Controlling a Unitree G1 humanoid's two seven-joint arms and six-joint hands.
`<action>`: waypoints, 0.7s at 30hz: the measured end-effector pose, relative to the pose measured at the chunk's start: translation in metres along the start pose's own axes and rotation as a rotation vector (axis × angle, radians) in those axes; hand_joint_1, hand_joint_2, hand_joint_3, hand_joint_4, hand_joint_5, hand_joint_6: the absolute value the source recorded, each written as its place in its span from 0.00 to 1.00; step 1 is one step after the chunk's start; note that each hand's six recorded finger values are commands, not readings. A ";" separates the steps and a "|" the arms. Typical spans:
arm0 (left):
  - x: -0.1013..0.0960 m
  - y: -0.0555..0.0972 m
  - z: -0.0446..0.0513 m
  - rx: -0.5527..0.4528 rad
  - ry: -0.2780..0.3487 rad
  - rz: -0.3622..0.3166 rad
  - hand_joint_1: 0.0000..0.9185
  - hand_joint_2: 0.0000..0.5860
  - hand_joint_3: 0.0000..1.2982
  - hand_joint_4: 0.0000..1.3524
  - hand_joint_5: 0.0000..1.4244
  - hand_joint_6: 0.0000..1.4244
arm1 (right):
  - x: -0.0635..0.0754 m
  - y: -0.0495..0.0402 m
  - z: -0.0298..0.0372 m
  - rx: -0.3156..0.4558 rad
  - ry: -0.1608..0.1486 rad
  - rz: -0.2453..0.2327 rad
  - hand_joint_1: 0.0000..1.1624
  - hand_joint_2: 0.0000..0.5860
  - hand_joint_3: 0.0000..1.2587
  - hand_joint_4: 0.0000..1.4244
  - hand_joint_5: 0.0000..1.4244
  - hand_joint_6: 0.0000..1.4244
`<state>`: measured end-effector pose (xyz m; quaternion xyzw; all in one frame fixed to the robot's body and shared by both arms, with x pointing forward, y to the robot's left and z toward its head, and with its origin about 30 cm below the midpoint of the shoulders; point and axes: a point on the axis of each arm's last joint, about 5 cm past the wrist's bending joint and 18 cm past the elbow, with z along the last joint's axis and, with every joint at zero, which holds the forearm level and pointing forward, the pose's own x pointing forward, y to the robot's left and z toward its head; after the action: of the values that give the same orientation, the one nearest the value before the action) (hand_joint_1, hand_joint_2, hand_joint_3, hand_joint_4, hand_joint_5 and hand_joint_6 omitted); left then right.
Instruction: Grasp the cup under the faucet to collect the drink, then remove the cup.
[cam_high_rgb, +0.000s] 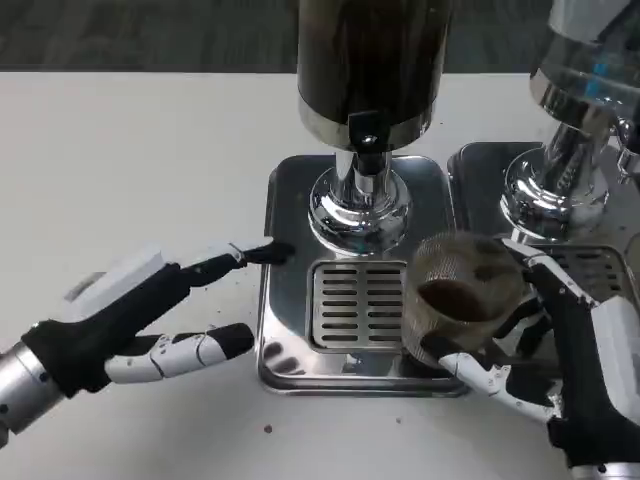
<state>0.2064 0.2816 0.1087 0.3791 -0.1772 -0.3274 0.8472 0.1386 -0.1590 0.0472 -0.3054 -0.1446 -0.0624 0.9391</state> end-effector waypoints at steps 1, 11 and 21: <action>-0.001 0.000 0.0003 0.004 0.001 -0.001 0.00 0.30 0.13 0.10 0.09 0.12 | -0.001 -0.0005 0.0004 0.000 0.000 0.000 0.57 0.42 0.46 0.50 0.59 0.74; -0.012 0.004 0.0070 0.088 -0.031 -0.043 0.00 0.30 0.10 0.04 0.04 0.09 | -0.011 -0.0059 0.0043 0.000 0.005 0.005 0.57 0.42 0.47 0.50 0.60 0.76; -0.018 0.001 0.0131 0.120 -0.075 -0.093 0.00 0.29 0.08 0.01 0.02 0.08 | -0.021 -0.0118 0.0100 0.003 0.006 0.015 0.57 0.42 0.47 0.51 0.60 0.78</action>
<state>0.1868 0.2874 0.1171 0.4245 -0.2106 -0.3693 0.7994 0.1140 -0.1621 0.0550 -0.3047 -0.1399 -0.0560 0.9405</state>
